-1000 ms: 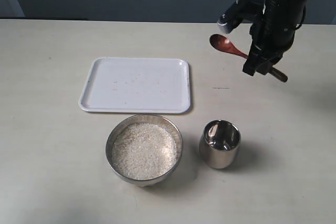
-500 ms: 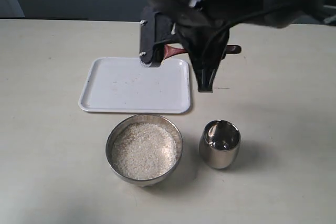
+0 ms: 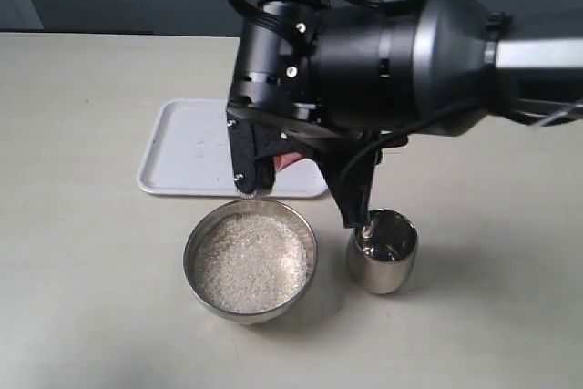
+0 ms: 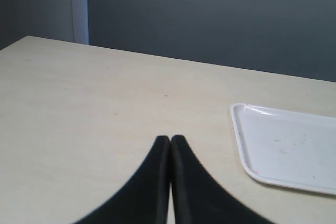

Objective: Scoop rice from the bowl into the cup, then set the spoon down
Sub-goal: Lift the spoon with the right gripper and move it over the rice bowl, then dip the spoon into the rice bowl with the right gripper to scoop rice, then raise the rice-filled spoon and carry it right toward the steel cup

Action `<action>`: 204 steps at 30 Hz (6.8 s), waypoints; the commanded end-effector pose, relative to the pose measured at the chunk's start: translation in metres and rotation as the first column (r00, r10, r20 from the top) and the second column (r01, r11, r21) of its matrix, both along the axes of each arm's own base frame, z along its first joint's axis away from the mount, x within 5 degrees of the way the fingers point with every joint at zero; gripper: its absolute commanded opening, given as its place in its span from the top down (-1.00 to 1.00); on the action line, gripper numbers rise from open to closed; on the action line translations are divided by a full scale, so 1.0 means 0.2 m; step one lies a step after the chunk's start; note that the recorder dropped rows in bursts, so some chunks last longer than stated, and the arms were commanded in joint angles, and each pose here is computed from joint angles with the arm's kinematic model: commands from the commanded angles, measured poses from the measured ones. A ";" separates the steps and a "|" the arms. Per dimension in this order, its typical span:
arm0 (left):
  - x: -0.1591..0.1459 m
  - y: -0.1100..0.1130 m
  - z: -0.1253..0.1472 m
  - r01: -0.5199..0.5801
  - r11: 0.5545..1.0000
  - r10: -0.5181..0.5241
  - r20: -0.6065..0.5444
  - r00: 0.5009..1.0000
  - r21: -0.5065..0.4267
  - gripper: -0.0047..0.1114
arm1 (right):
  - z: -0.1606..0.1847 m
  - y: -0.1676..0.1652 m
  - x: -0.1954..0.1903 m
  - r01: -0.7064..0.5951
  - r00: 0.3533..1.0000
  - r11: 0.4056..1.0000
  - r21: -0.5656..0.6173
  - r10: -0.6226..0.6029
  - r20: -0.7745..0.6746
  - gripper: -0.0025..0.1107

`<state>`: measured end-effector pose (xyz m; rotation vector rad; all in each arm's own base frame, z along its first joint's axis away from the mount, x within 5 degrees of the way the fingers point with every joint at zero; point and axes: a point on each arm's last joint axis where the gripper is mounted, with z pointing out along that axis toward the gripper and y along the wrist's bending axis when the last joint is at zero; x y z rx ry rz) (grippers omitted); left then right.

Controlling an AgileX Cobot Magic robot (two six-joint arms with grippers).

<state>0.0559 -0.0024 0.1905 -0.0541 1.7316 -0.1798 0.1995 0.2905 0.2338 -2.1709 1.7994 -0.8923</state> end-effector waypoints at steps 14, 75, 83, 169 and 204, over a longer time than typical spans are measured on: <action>0.00 0.00 0.01 0.007 1.000 -0.007 0.017 1.000 -0.008 0.91 | -0.07 0.02 -0.15 -0.101 0.995 0.992 -0.080 0.101 -0.005 0.96; 0.00 0.00 0.01 0.007 1.000 -0.007 0.017 1.000 -0.008 0.91 | -0.32 0.14 -0.31 -0.289 0.954 0.926 -0.242 0.257 -0.155 0.96; 0.00 0.00 0.01 0.007 1.000 -0.007 0.017 1.000 -0.008 0.91 | -0.32 0.14 -0.31 -0.287 0.954 0.928 -0.239 0.253 -0.164 0.96; 0.00 0.00 0.01 0.007 1.000 -0.007 0.017 1.000 -0.008 0.91 | 0.05 -0.09 0.00 0.085 0.957 0.989 0.120 -0.048 -0.286 0.97; 0.00 0.00 0.01 0.007 1.000 -0.007 0.017 1.000 -0.006 0.91 | 0.05 -0.50 0.07 0.269 0.920 0.960 0.081 -0.231 -0.316 0.97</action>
